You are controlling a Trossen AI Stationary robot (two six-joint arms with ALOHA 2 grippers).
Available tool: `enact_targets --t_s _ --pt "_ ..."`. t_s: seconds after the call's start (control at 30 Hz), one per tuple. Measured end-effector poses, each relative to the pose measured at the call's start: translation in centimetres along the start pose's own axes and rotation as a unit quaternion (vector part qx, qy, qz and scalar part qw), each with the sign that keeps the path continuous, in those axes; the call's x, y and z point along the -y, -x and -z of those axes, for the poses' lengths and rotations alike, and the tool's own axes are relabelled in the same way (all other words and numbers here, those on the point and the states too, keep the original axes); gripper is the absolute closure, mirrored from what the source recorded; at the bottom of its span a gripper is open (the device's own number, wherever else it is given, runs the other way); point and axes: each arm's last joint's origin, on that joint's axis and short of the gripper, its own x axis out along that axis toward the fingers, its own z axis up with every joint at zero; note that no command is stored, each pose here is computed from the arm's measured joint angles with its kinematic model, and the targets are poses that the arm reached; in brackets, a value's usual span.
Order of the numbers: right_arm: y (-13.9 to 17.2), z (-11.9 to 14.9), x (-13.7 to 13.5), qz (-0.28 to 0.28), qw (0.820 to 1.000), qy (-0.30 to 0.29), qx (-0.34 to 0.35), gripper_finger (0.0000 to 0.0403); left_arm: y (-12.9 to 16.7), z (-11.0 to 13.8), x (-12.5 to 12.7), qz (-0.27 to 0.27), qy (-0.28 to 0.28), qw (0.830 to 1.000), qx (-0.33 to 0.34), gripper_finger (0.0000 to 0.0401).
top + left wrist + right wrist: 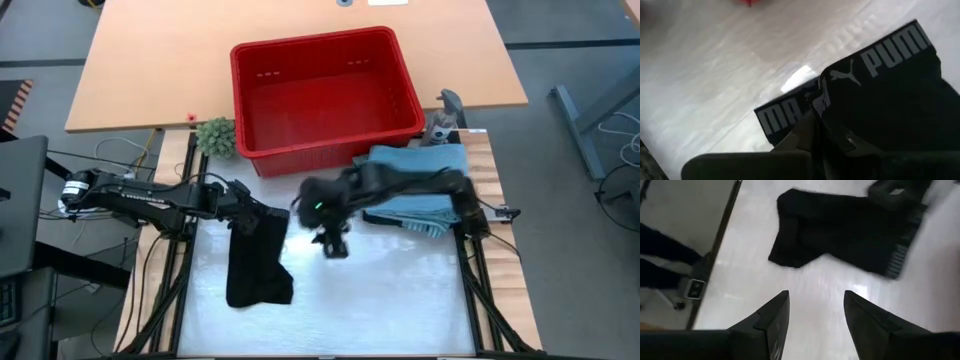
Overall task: Fold Laundry from Bin
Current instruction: Fold the black boxer short
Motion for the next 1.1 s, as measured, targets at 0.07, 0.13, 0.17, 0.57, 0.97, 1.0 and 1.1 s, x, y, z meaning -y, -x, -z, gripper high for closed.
enact_targets --t_s 0.07,0.13,0.17,0.57,0.97,1.0,1.1 --pt "-3.3 -0.6 0.1 -0.003 1.0 0.016 0.002 0.0192 0.0 0.1 -0.1 0.001 -0.002 1.0 -0.007 0.0401" --pt "-6.9 -0.8 0.2 -0.027 0.999 0.025 -0.005 0.0198 0.1 0.2 -0.2 -0.002 -0.001 1.0 -0.012 0.0401" --pt "-8.6 -0.8 0.2 -0.048 0.998 0.028 -0.007 0.0203 0.1 0.3 -0.3 -0.004 -0.001 1.0 -0.014 0.0401" --pt "-21.5 1.2 0.5 -0.086 0.994 0.058 -0.037 0.0384 0.2 0.6 -0.7 -0.024 -0.025 0.999 -0.034 0.0401" --pt "-24.3 1.4 0.7 -0.03 0.999 0.038 -0.017 0.0387 0.2 0.6 -0.7 -0.024 -0.029 0.999 -0.034 0.0401" --pt "-24.4 1.4 0.5 -0.029 0.999 0.042 -0.016 0.0387 0.2 0.6 -0.7 -0.024 -0.03 0.999 -0.034 0.0401" --pt "-24.9 1.3 -0.1 -0.026 0.998 0.051 -0.008 0.0387 0.2 0.6 -0.7 -0.026 -0.033 0.999 -0.032 0.0401"
